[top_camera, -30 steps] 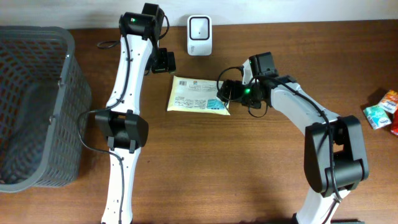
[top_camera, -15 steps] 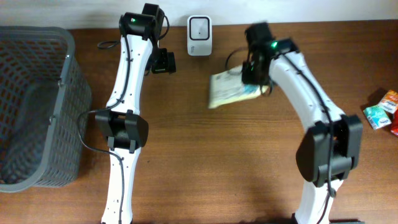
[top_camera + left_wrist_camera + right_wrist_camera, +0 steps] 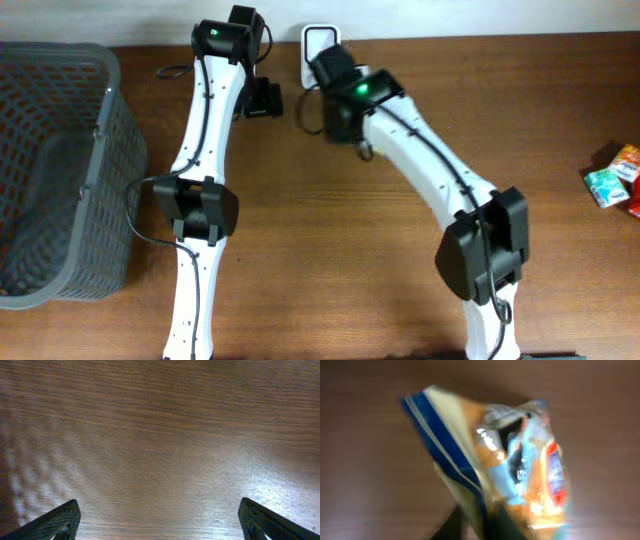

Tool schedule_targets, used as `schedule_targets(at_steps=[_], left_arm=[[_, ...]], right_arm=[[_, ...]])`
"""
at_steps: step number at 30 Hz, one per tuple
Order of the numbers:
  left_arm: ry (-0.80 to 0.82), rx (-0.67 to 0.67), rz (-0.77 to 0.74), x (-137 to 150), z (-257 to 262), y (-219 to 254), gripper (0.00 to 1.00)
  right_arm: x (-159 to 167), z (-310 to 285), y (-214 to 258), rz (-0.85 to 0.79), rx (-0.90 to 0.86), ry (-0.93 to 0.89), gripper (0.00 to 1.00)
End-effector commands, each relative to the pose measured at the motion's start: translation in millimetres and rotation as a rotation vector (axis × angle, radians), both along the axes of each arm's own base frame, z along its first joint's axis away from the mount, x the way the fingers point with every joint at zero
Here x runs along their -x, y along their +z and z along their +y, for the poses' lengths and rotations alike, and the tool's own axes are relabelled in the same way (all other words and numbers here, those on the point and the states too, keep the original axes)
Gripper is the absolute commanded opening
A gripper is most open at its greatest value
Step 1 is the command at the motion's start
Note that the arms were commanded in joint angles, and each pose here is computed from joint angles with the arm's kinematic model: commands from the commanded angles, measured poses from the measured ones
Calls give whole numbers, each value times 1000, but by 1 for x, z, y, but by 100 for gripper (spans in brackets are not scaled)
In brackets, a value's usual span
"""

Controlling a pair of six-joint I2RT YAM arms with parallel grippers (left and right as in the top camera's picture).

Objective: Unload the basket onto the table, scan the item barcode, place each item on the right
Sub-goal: 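Raise the cream bag to the scanner window with the right gripper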

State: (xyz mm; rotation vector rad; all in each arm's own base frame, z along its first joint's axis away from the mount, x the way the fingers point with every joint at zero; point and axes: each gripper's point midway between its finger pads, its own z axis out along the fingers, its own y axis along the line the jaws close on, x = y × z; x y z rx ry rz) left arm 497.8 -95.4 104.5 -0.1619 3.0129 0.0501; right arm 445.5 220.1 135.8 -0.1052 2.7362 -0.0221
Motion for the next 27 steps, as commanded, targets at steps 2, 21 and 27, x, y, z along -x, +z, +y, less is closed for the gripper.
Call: schedule_targets(at_steps=[2,21,27], left_arm=[[10,-14,18,0,3,-9,99],[10,-14,18,0,3,-9,99],[11,-14,18,0,4,-9,99]], right_arm=[[11,41,12,105,-285,80,88],[8,-47,-151,367,-194,-504,4],[-77,-26,0,-2,-144,48,4]])
